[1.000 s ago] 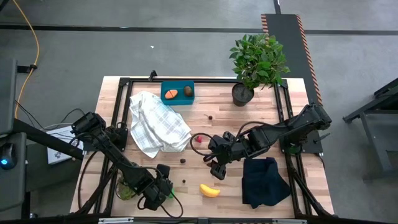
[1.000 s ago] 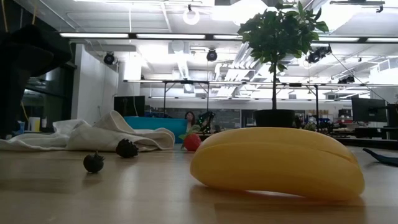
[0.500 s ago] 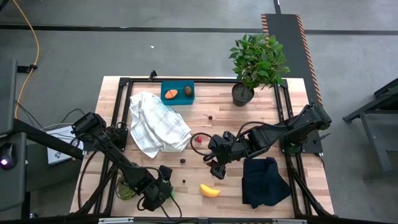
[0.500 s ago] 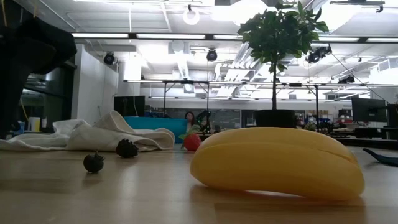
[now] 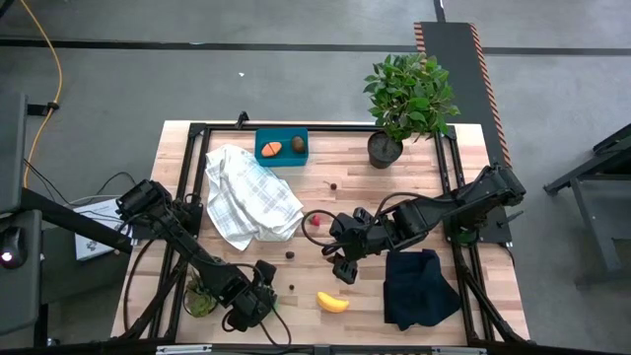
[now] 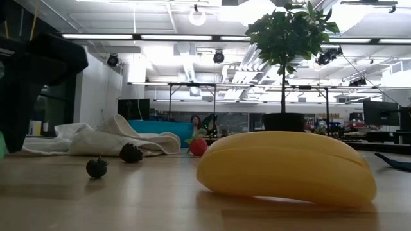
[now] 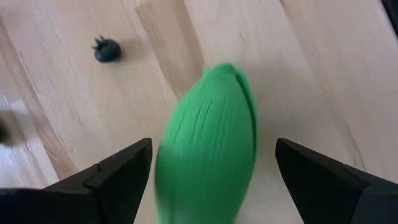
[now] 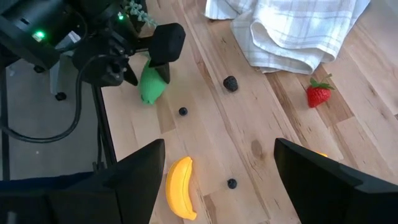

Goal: Pick and placing Produce into tupperware
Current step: Put the green corn into the blue bin

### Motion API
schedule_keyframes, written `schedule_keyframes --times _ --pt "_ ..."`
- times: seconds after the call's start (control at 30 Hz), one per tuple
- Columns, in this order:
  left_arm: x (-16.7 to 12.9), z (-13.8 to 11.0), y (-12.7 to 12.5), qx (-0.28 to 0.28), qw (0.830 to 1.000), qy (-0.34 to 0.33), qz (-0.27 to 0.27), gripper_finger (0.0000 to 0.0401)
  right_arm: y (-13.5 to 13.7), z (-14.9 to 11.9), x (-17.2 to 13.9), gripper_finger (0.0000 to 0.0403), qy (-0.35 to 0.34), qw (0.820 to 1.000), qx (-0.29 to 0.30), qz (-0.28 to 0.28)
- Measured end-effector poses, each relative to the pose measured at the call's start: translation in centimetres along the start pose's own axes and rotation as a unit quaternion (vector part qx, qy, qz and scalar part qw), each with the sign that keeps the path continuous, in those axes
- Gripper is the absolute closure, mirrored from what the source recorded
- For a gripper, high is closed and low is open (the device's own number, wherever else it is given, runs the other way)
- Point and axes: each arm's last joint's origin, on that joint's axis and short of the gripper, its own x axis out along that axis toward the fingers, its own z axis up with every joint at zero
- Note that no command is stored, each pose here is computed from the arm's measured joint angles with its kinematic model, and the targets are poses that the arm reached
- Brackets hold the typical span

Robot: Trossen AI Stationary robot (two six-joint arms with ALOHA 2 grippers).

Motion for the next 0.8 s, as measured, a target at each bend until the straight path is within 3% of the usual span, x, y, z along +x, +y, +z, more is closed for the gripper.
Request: schedule_keyframes --times 0.27,0.63,0.8 --pt "0.0 -0.02 0.01 0.0 1.0 0.001 0.0 0.0079 -0.05 0.04 0.0 0.011 -0.006 1.0 -0.003 -0.007" --pt "0.0 -0.03 -0.01 -0.004 1.0 0.002 -0.001 0.0175 -0.04 0.03 0.0 0.011 -0.006 1.0 -0.004 -0.006" --pt "-0.06 0.0 -0.04 -0.005 1.0 0.002 -0.007 0.0199 -0.04 0.03 0.0 0.011 -0.006 1.0 -0.004 -0.006"
